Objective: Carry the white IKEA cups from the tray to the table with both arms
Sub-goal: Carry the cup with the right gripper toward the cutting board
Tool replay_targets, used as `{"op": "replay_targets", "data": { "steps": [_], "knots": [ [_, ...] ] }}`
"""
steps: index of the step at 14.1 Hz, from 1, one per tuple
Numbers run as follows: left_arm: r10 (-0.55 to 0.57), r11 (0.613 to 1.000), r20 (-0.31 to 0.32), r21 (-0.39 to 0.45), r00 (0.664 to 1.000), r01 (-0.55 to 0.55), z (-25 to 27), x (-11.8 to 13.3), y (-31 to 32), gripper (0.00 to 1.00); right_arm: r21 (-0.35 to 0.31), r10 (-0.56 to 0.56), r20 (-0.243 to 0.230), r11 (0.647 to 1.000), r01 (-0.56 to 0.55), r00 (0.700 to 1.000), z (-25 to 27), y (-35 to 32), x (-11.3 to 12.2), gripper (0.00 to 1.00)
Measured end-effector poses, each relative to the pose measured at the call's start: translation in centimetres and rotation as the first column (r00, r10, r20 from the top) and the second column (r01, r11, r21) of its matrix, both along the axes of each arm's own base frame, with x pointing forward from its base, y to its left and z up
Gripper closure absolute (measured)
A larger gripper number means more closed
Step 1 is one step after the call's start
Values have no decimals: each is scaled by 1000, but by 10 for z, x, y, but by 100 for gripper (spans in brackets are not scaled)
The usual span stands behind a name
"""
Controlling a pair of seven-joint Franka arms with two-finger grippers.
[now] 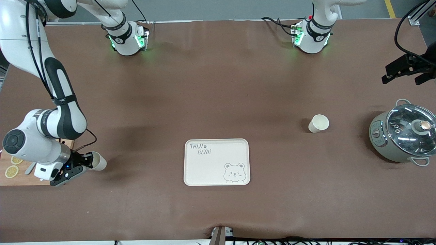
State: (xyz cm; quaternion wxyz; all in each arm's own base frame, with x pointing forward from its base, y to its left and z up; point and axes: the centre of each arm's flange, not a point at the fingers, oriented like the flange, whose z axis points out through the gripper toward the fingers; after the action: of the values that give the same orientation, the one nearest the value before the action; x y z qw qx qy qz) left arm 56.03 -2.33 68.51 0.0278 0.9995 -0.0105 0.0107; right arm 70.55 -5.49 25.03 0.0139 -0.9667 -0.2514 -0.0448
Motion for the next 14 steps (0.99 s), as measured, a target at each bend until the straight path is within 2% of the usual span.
{"op": "replay_targets", "data": {
  "steps": [3, 7, 11, 12, 14],
  "knots": [
    [7, 1000, 66, 0, 998, -7, 2, 10, 10, 0, 11, -2, 17, 1000, 1, 1000, -17, 7, -1, 96],
    [-63, 998, 69, 13, 996, 63, -21, 29, 18, 0, 22, -10, 14, 1000, 10, 1000, -32, 14, -2, 96],
    [-91, 996, 71, 16, 993, 90, -23, 31, 16, 0, 24, -14, 14, 1000, 14, 1000, -37, 22, -2, 96],
    [-92, 996, 72, 16, 993, 91, -23, 31, 16, 0, 24, -15, 14, 1000, 15, 1000, -37, 22, -1, 90],
    [-93, 996, 72, 16, 993, 92, -23, 31, 16, 0, 24, -19, 17, 1000, 18, 1000, -36, 21, -1, 70]
  ]
}}
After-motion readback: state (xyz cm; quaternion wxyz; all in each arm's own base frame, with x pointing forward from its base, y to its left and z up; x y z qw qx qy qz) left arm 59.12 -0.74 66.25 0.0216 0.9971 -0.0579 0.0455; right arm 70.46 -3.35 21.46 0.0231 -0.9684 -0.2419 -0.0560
